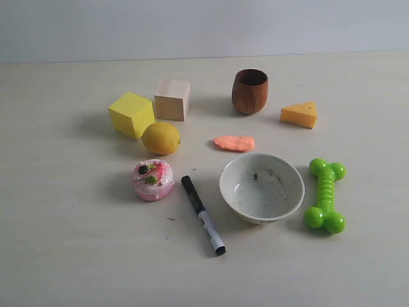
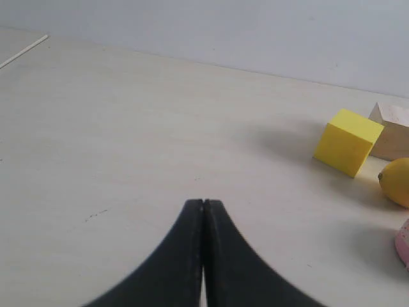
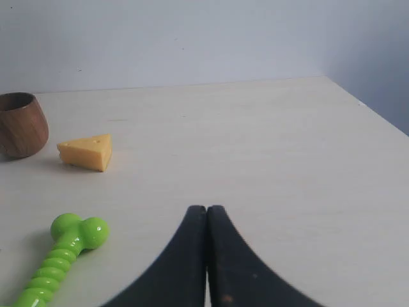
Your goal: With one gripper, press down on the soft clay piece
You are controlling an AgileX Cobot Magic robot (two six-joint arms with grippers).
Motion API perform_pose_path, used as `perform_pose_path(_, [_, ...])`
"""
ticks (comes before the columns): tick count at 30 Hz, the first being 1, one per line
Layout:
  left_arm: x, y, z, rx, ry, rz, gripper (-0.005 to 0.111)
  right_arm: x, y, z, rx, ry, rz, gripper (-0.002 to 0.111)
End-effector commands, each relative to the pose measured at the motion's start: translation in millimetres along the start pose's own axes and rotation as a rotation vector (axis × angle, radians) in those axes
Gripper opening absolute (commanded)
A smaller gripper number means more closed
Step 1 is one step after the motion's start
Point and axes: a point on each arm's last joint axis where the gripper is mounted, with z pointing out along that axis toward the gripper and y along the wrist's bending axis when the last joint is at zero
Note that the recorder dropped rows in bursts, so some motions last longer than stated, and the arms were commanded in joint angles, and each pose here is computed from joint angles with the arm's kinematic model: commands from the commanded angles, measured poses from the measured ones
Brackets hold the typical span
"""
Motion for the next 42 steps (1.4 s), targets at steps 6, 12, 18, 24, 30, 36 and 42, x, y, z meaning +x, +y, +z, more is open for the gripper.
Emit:
perform_pose_path(6, [-1,-0.4,0,0.007,-0.013,-0.004,0.000,1,0,0,0.002,-0.005,-0.004,0.000])
perform_pose_path(12, [-1,-0.4,0,0.007,-0.013,-0.004,0.000,1,0,0,0.002,-0.005,-0.004,0.000])
perform_pose_path(18, [-1,-0.4,0,0.007,-0.013,-0.004,0.000,-1,0,0,0.005,-0.030,-0.010,0.000])
perform_pose_path(24, [-1,-0.4,0,0.007,-0.013,-0.004,0.000,-18,-1,-2,0.013,-0.222,-0.004,0.000])
perform_pose_path(30, [-1,-0.4,0,0.007,-0.013,-0.004,0.000,-20,-1,-2,0.014,-0.241,-0.004,0.000])
perform_pose_path(36, [-1,-0.4,0,0.007,-0.013,-0.004,0.000,-32,-2,-6,0.020,-0.373,-0.004,0.000])
perform_pose_path(42, [-1,-0.4,0,0.007,-0.013,-0.004,0.000,-53,-3,-18,0.033,-0.641,-0.002,0.000])
